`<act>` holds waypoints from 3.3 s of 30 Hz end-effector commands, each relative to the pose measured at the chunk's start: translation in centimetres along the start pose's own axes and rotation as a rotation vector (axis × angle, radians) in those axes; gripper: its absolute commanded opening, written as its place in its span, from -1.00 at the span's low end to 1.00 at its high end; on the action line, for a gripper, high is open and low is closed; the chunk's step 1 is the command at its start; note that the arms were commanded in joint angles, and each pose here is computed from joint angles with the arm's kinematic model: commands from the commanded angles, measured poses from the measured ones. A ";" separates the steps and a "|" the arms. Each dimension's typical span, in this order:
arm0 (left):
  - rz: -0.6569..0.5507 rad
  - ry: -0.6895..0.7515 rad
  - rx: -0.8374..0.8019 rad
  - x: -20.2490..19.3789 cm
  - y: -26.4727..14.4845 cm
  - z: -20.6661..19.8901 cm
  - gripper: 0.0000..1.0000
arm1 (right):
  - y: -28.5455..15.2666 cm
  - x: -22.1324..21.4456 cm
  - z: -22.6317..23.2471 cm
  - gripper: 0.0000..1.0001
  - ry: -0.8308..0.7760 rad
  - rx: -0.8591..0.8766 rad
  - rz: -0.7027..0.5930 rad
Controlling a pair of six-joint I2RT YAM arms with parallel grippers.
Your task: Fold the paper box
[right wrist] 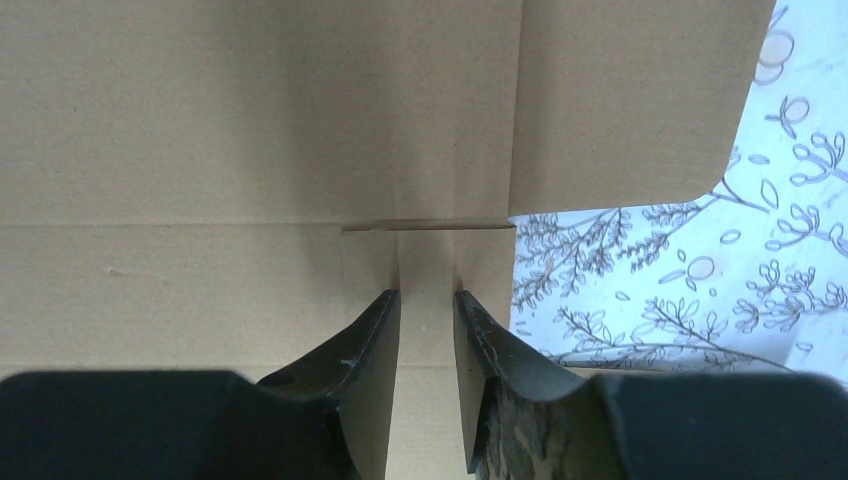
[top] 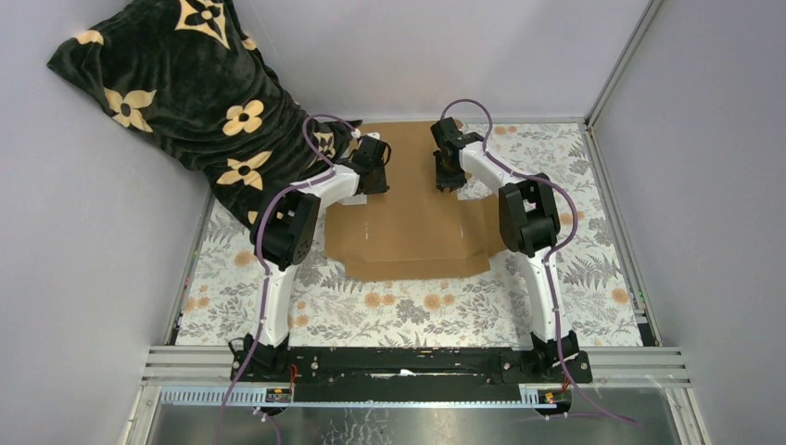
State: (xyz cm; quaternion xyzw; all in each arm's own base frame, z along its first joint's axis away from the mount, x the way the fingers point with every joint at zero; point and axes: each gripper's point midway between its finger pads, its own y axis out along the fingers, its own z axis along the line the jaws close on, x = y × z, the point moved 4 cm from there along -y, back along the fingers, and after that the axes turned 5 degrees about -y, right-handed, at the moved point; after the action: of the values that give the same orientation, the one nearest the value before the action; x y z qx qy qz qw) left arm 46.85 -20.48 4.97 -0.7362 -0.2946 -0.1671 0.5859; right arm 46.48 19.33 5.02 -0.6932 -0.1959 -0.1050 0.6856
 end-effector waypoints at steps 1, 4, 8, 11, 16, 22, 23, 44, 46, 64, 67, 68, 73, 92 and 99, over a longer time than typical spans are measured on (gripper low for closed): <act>0.123 0.039 0.052 -2.2 2.0 2.3 -0.47 | 3.1 -1.0 -0.3 -0.30 0.003 -0.001 0.058; 0.116 0.040 0.039 -1.5 2.6 2.2 -0.46 | 3.4 -0.5 -0.4 -0.29 0.015 0.006 0.053; 0.111 0.038 0.015 -0.6 3.2 1.9 -0.46 | 3.9 -0.2 -0.6 -0.28 0.026 0.009 0.055; 0.103 0.036 -0.005 0.1 3.5 1.7 -0.45 | 4.3 0.0 -0.9 -0.28 0.033 0.021 0.053; 0.064 0.001 -0.029 2.3 1.8 1.9 -0.39 | 3.1 1.4 -1.5 -0.24 0.044 0.048 0.013; -0.081 -0.026 -0.124 8.0 -4.5 0.7 -0.30 | -3.7 5.4 -1.5 -0.07 0.019 0.120 -0.148; -0.109 -0.026 -0.143 9.2 -5.7 0.4 -0.28 | -4.9 6.1 -1.5 -0.05 0.012 0.129 -0.168; -0.063 -0.193 -0.186 -2.5 -21.4 4.9 -0.50 | -15.4 -9.8 -6.6 -0.34 0.125 0.085 -0.074; -0.059 -0.202 -0.183 -3.9 -22.0 5.4 -0.55 | -15.2 -11.3 -6.9 -0.35 0.141 0.074 -0.064; 0.022 -0.240 -0.036 -11.3 -20.8 9.6 -0.53 | -11.7 -17.3 -9.7 -0.29 0.243 -0.006 0.044; 0.035 -0.238 -0.021 -11.7 -20.0 9.6 -0.53 | -11.3 -17.7 -9.7 -0.29 0.241 -0.005 0.053; 0.035 -0.238 -0.023 -11.8 -19.8 9.5 -0.53 | -11.2 -17.7 -9.7 -0.29 0.240 -0.004 0.053; 0.055 -0.230 -0.014 -12.2 -18.5 9.0 -0.54 | -10.7 -17.9 -9.6 -0.28 0.239 0.002 0.065; 0.082 -0.220 -0.023 -12.7 -16.4 7.5 -0.56 | -10.5 -17.7 -8.7 -0.28 0.225 0.066 0.072; 0.073 -0.209 -0.042 -12.0 -16.6 6.3 -0.56 | -11.2 -17.1 -8.4 -0.28 0.222 0.094 0.055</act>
State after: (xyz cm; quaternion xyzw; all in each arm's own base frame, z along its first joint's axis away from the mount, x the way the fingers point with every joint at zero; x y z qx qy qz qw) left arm 24.55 -13.73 7.18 -0.7678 -0.2969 -0.0482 0.5657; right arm 26.68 8.16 7.29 -0.6664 -0.0876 -0.1460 0.7258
